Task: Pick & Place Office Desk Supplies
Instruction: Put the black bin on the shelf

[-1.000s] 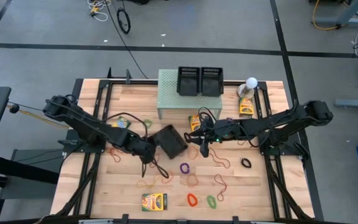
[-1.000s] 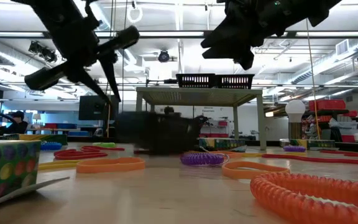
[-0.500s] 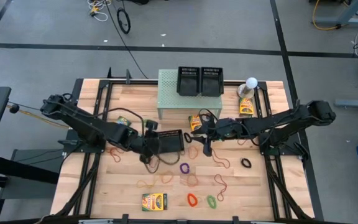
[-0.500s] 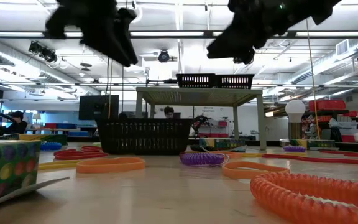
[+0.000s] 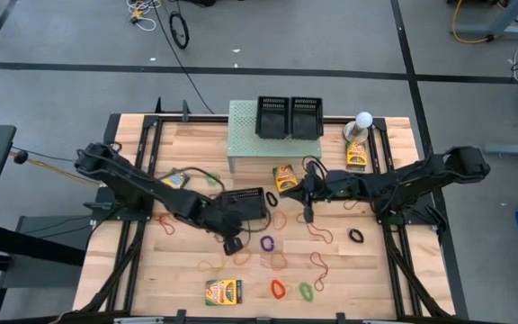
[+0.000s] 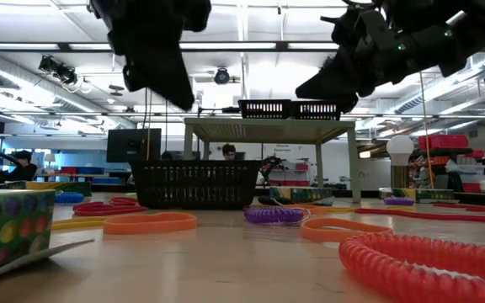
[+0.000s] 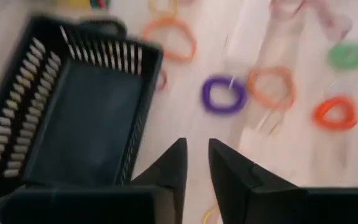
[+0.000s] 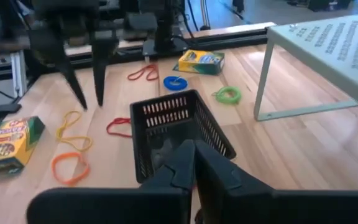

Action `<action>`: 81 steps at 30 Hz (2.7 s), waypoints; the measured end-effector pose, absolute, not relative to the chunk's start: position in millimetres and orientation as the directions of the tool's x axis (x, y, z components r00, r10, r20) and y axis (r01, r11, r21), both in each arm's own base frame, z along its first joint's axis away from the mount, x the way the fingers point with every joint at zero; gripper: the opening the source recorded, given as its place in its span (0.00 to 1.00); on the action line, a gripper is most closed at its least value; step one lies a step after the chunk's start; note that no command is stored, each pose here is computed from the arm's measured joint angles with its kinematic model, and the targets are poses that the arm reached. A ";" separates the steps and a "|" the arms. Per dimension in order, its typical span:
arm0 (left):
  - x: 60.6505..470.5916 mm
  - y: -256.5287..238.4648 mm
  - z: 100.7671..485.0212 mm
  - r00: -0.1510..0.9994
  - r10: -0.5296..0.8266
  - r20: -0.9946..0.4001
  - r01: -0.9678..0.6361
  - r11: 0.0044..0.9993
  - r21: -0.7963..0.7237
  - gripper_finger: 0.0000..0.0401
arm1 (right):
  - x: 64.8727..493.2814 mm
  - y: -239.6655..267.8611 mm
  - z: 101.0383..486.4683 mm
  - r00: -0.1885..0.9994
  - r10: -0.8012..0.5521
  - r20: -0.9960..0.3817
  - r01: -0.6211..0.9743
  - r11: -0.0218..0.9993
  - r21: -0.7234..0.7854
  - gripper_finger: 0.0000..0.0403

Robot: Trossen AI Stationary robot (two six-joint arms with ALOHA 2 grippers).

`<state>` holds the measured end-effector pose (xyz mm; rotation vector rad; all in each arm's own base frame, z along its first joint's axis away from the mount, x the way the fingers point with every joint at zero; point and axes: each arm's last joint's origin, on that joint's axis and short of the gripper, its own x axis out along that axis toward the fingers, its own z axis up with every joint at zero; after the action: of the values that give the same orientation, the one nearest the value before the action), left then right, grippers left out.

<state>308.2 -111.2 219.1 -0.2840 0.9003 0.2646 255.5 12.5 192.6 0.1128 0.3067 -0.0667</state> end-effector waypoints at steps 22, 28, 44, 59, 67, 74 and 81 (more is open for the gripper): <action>346.1 -99.7 173.0 0.250 0.357 -0.900 -0.244 0.923 0.298 0.20 | 248.8 16.0 196.9 0.959 -0.032 -0.283 0.042 0.999 0.030 0.02; 347.3 -103.0 183.0 0.245 0.302 -0.921 -0.285 0.931 0.230 0.04 | 248.9 16.0 197.2 0.959 -0.032 -0.280 0.042 0.999 0.030 0.03; 304.2 -68.5 363.3 0.474 0.494 -0.729 -0.802 0.583 -0.127 0.04 | 248.9 17.0 197.3 0.960 -0.004 -0.279 0.013 0.999 0.032 0.03; 310.1 67.7 377.9 0.377 0.483 -0.790 -0.909 0.354 -0.218 0.05 | 249.4 21.3 199.8 0.967 0.019 -0.253 -0.013 1.000 0.026 0.03; 309.8 96.3 382.0 0.414 0.500 -0.760 -0.906 0.304 -0.294 0.05 | 249.5 21.3 200.2 0.968 0.019 -0.249 -0.015 1.000 0.018 0.03; 316.0 106.5 382.3 0.455 0.506 -0.733 -0.889 0.314 -0.334 0.05 | 249.5 21.3 200.3 0.969 0.019 -0.248 -0.015 1.000 0.017 0.03; 322.0 111.6 376.4 0.448 0.507 -0.736 -0.892 0.309 -0.330 0.05 | 249.8 21.5 201.2 0.971 0.025 -0.239 -0.021 1.000 0.020 0.03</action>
<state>322.0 111.6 376.4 -0.8041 0.5640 0.9919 249.8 21.5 201.2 0.0170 0.2415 0.0233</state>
